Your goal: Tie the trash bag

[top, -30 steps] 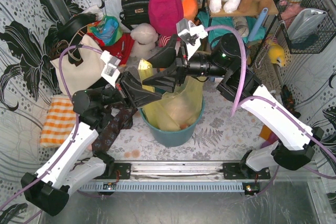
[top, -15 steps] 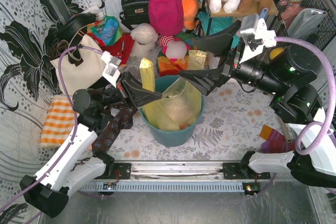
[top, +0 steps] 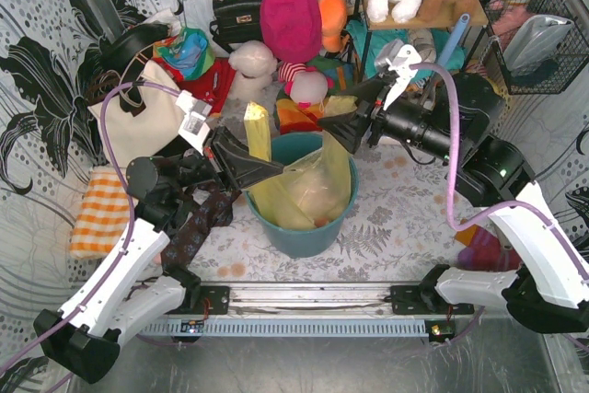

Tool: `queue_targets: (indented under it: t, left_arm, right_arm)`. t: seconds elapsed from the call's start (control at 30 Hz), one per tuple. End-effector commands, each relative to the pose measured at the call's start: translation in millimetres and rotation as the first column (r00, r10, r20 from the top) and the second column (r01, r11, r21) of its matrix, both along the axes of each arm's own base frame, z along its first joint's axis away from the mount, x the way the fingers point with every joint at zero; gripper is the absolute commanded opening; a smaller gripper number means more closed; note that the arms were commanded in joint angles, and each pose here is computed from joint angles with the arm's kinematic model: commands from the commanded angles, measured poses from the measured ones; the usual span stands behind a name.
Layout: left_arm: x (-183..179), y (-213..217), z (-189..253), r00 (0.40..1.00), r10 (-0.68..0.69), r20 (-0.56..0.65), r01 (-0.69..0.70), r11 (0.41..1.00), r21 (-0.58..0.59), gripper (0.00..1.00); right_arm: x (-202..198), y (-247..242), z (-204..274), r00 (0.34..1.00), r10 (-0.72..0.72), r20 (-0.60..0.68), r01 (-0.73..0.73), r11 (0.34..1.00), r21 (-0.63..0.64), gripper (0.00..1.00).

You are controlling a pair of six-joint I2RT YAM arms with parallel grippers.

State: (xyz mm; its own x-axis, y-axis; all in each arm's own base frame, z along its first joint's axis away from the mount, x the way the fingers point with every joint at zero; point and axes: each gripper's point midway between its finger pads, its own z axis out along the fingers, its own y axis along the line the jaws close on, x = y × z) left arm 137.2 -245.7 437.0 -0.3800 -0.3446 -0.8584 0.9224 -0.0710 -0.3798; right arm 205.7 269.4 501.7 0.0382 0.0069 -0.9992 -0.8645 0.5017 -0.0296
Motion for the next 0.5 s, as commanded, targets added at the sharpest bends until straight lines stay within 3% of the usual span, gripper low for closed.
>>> queue_targets:
  t: [0.0,0.17,0.3,0.47]
  left_arm:
    - [-5,3,15,0.998,0.018,0.066,-0.016,1.000,-0.027,0.00]
    - [-4,3,15,0.998,0.024,0.066,-0.022,1.000,-0.021,0.00]
    - [-3,2,13,0.998,0.023,0.061,-0.022,1.000,-0.017,0.00]
    - [-2,2,12,0.998,0.027,0.062,-0.026,1.000,-0.017,0.00]
  right_arm:
    - [-12,-9,20,0.995,0.019,0.095,-0.023,0.999,0.042,0.61]
    - [-11,-21,26,0.989,-0.022,0.149,0.018,0.999,0.028,0.61]
    - [-13,-24,31,0.984,-0.020,0.178,0.019,1.000,0.008,0.55]
    - [-10,-17,27,0.988,0.010,0.152,-0.007,1.000,-0.022,0.36]
